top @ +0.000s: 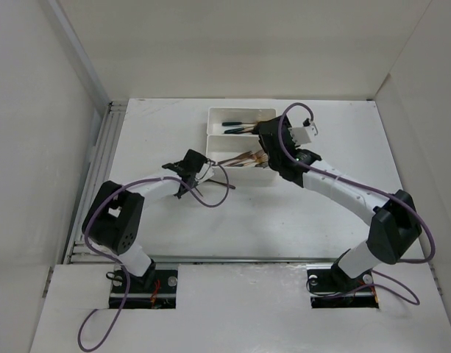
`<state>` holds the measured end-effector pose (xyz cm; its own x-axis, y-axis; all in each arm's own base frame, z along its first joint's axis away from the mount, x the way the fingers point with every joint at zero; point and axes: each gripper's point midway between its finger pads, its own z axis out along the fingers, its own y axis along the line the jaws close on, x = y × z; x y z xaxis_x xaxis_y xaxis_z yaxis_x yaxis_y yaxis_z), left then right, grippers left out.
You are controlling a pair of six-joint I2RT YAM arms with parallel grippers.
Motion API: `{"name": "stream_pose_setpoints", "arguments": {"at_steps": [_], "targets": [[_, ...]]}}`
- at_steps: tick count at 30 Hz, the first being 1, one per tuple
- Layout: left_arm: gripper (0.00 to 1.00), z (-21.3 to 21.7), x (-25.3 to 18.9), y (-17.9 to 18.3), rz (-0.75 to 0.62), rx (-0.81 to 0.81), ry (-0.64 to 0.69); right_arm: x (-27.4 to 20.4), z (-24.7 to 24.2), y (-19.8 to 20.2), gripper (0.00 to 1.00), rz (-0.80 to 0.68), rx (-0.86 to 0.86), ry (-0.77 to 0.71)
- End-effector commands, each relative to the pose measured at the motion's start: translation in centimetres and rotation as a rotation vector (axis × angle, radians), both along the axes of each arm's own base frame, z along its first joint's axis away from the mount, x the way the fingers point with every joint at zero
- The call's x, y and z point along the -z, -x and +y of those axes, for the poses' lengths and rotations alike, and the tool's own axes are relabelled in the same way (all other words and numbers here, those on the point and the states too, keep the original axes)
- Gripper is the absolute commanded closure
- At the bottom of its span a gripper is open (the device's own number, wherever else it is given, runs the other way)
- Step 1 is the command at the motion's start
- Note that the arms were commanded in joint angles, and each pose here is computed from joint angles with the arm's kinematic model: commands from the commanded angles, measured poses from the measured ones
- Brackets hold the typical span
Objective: Sort the eating utensils into containers
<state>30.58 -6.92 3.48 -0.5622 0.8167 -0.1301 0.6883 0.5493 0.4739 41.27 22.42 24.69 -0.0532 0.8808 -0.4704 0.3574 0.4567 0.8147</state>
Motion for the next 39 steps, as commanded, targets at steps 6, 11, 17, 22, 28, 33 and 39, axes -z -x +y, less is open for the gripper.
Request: {"name": "stream_pose_setpoints", "arguments": {"at_steps": [6,11,17,22,28,33,39], "targets": [[1.00,2.3,-9.6,-5.5,-0.374,0.139,-0.242,-3.8,-0.2,-2.1,0.30,-0.115,-0.007,0.084],[1.00,1.7,-11.9,-5.1,-0.448,0.208,-0.214,-4.6,-1.0,-3.4,0.30,-0.131,-0.005,0.113],[1.00,-1.3,-16.0,-6.1,-0.542,0.281,-0.065,-4.1,-2.1,-4.8,0.30,-0.129,-0.004,0.109],[1.00,-3.0,-17.8,-6.3,-0.566,0.265,0.049,-3.2,-3.0,-5.4,0.30,-0.109,0.004,0.115],[1.00,-8.6,-19.8,-7.6,-0.560,0.396,0.206,-4.3,-5.2,-5.0,0.30,-0.146,0.024,0.143],[1.00,-14.8,-18.4,-8.7,-0.535,0.612,0.218,-7.1,-10.0,-4.6,0.30,-0.227,0.018,0.213],[1.00,-22.0,-18.5,-12.0,-0.531,0.751,0.300,-11.1,-14.3,-3.3,0.30,-0.295,0.031,0.393]]}}
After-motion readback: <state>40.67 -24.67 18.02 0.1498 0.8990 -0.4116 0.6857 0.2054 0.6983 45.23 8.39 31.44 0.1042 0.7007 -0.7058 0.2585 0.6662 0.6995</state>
